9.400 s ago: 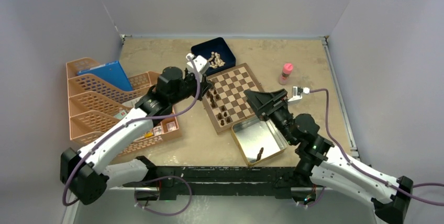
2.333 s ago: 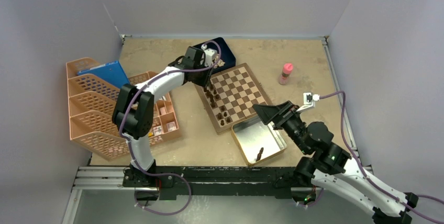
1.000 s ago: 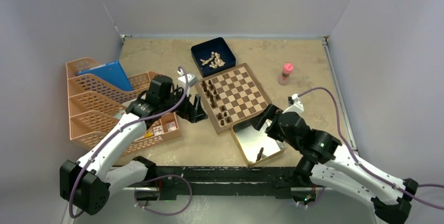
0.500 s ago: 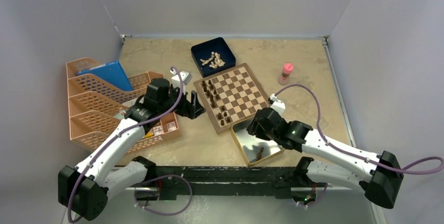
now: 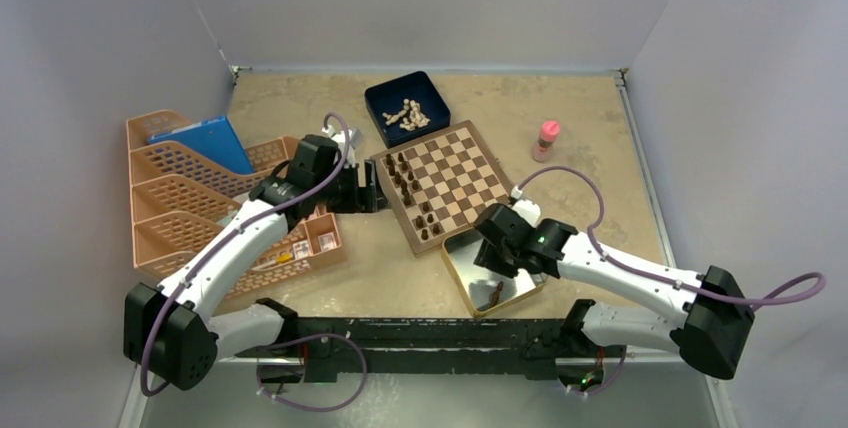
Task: Set up the chess pieces on the board
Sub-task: Pick up the chess piece from the storage box.
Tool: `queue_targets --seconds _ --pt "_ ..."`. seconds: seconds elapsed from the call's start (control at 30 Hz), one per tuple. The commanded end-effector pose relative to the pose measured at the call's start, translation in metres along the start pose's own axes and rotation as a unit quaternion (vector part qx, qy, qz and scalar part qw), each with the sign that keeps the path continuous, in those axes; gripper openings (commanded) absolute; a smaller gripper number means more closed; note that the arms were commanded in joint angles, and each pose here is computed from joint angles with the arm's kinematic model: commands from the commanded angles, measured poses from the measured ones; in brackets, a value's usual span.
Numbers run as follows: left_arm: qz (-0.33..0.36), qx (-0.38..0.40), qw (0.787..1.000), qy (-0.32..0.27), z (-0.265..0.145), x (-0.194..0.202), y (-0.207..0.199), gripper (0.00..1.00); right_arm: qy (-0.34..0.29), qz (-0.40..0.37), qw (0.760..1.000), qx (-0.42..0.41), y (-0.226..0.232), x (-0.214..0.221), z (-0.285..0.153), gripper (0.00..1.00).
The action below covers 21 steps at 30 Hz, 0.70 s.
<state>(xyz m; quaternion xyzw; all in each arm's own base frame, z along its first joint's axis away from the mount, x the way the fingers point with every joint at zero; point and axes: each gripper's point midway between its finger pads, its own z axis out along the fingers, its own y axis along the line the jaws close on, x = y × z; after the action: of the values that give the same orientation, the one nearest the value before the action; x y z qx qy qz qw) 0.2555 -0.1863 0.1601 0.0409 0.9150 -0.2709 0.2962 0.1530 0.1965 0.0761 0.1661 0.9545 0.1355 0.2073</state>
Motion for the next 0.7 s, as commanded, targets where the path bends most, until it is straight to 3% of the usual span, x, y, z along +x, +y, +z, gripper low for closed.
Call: queue_targets --seconds 0.0,0.13,0.67 --pt "-0.045 -0.035 0.998 0.009 -0.009 0.015 0.013 0.73 0.005 0.084 0.995 0.053 -0.021 0.002 -0.019 0.42" --pt "-0.054 -0.039 0.998 0.014 -0.017 0.023 0.015 0.73 0.019 0.121 0.99 0.074 -0.033 0.012 -0.018 0.41" --pt "-0.024 -0.021 0.999 0.012 -0.028 0.018 0.003 0.73 -0.006 0.132 0.981 0.145 -0.062 0.006 0.002 0.39"
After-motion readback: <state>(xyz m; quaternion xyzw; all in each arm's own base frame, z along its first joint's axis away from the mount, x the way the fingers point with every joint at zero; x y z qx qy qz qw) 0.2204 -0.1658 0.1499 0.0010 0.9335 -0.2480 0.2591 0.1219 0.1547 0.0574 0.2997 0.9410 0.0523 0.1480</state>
